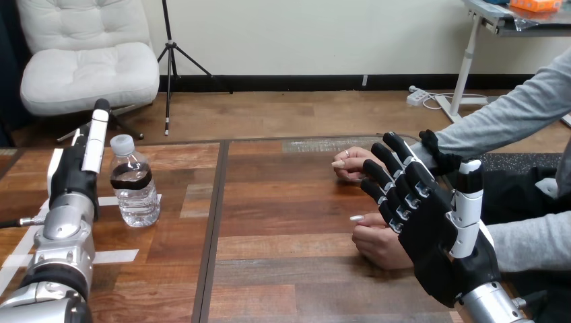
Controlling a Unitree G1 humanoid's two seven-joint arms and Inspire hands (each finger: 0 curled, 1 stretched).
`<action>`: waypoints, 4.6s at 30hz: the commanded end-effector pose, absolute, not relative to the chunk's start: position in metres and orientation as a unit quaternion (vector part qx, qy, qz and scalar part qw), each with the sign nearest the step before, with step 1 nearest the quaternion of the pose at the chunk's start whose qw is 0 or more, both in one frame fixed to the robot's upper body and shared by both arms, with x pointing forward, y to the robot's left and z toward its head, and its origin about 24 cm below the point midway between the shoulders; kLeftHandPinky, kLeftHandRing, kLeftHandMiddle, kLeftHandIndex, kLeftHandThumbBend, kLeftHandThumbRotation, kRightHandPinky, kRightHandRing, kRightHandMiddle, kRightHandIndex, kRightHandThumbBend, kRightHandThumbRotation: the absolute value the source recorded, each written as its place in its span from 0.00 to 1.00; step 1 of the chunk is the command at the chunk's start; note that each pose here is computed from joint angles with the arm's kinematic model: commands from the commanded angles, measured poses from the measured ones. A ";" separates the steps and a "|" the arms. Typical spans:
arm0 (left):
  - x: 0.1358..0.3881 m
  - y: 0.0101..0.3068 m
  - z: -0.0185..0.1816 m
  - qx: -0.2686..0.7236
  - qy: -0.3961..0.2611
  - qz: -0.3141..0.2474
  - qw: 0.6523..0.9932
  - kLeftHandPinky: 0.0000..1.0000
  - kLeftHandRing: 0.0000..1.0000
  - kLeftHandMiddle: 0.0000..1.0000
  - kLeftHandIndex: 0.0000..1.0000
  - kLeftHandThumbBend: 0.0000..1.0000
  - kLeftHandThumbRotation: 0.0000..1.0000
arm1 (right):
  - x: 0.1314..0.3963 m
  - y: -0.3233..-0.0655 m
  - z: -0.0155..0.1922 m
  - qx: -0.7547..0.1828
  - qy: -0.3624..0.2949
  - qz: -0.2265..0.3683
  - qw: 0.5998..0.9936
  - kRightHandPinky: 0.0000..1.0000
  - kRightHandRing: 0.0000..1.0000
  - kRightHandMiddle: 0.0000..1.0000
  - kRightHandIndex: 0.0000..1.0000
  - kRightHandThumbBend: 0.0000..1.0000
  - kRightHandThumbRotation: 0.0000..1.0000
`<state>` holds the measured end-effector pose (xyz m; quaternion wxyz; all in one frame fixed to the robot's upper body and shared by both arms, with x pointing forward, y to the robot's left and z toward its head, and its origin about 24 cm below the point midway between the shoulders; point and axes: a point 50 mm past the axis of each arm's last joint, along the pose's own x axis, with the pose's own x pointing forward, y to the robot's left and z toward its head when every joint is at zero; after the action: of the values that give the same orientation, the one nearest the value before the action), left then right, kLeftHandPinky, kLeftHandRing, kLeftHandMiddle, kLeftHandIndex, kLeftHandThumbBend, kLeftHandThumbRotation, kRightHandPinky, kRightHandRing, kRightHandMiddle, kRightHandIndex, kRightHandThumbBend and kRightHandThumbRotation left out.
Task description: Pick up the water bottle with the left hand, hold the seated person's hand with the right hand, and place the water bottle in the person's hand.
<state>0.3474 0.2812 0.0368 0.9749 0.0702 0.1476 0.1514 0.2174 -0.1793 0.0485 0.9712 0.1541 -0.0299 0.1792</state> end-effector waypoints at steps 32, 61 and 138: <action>0.346 0.269 0.027 0.067 0.162 0.148 0.973 1.00 1.00 1.00 1.00 0.83 0.89 | 0.221 -0.175 0.070 0.157 -0.082 0.193 0.965 1.00 1.00 1.00 1.00 0.94 1.00; 0.341 0.270 0.019 0.077 0.182 0.144 0.970 1.00 1.00 1.00 1.00 0.86 0.86 | 0.219 -0.176 0.071 0.160 -0.083 0.194 0.964 1.00 1.00 1.00 1.00 0.94 1.00; 0.353 0.266 0.035 0.136 0.177 0.207 0.952 0.91 0.98 1.00 1.00 0.96 0.22 | 0.215 -0.176 0.070 0.164 -0.086 0.194 0.963 1.00 1.00 1.00 1.00 0.94 1.00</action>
<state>0.3308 0.2700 0.0030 0.9436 0.1185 0.2276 0.2091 0.2096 -0.1792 0.0492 0.9683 0.1654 -0.0336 0.1840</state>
